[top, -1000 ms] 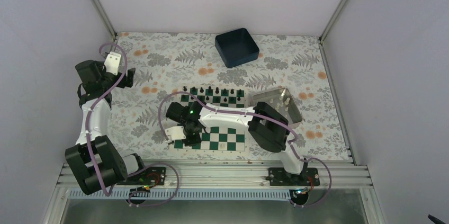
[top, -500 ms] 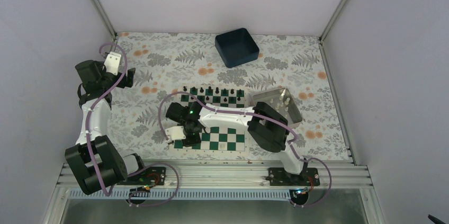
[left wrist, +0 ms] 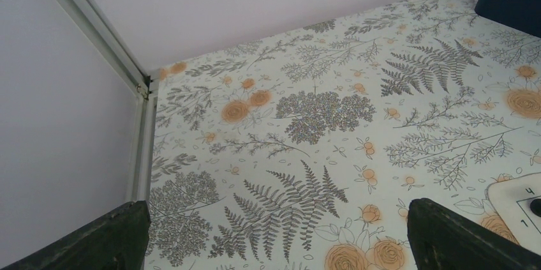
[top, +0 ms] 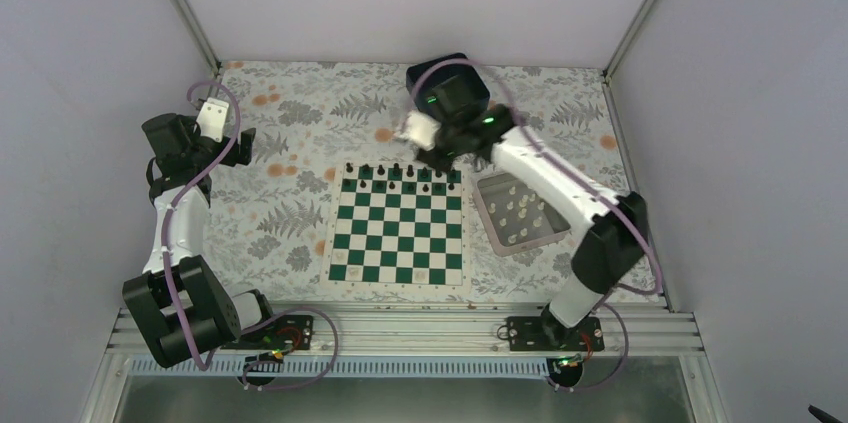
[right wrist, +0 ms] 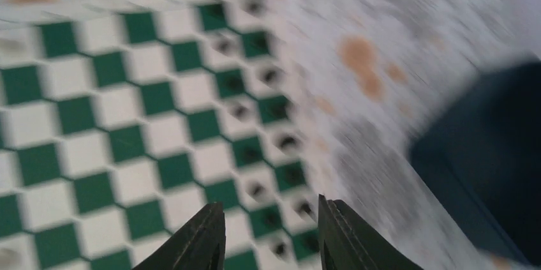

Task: Set up the chess pieces on the board
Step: Pick up the chess piece from the storage box.

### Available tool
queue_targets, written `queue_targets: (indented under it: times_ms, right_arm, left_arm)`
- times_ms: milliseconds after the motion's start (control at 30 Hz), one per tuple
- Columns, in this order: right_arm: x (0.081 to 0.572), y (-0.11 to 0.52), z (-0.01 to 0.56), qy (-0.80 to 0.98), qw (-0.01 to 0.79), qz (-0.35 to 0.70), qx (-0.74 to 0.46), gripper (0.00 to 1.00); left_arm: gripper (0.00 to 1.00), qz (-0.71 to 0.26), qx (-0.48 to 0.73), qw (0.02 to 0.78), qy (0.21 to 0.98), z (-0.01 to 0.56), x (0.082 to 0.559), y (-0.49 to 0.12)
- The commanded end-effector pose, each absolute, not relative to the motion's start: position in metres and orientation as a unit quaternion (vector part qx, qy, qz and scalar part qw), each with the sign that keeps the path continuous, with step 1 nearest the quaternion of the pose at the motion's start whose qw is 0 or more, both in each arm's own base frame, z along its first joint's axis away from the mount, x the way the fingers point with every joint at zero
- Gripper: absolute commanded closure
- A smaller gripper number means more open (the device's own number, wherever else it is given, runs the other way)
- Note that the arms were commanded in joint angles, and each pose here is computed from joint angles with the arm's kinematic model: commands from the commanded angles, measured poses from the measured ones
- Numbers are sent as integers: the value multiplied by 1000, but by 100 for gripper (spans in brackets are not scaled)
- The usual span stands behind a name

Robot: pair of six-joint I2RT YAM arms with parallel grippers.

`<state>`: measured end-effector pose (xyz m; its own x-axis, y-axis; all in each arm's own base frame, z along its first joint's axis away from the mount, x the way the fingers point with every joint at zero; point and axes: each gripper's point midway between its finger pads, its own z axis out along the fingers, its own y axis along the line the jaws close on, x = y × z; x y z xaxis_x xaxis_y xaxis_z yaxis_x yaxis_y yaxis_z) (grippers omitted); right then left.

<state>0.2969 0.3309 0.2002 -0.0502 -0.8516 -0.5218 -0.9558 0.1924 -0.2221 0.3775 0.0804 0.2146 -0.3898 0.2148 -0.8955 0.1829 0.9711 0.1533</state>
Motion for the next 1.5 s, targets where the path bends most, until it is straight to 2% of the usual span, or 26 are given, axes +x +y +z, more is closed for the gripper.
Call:
queue_targets:
  times_ms: [0, 100, 200, 400, 600, 1033, 1467]
  right_arm:
    - [340, 228, 191, 781, 271, 29, -561, 61]
    - [361, 159, 183, 819, 261, 14, -512, 61]
    - [365, 114, 171, 841, 247, -1, -482, 61]
    - [350, 62, 133, 876, 189, -13, -444, 63]
    - [323, 50, 99, 892, 140, -4, -431, 62]
    - [311, 42, 72, 902, 126, -9, -413, 60]
    - [308, 36, 60, 907, 118, -2, -405, 68]
  left_arm:
    - [0, 22, 120, 553, 824, 225, 379, 82]
    - [0, 27, 119, 554, 824, 226, 378, 83]
    - [0, 29, 121, 557, 821, 227, 376, 82]
    - [0, 24, 121, 555, 823, 224, 377, 81]
    - [0, 19, 123, 556, 822, 225, 376, 79]
    - [0, 13, 127, 557, 820, 224, 374, 76]
    - [0, 10, 125, 557, 821, 224, 375, 76]
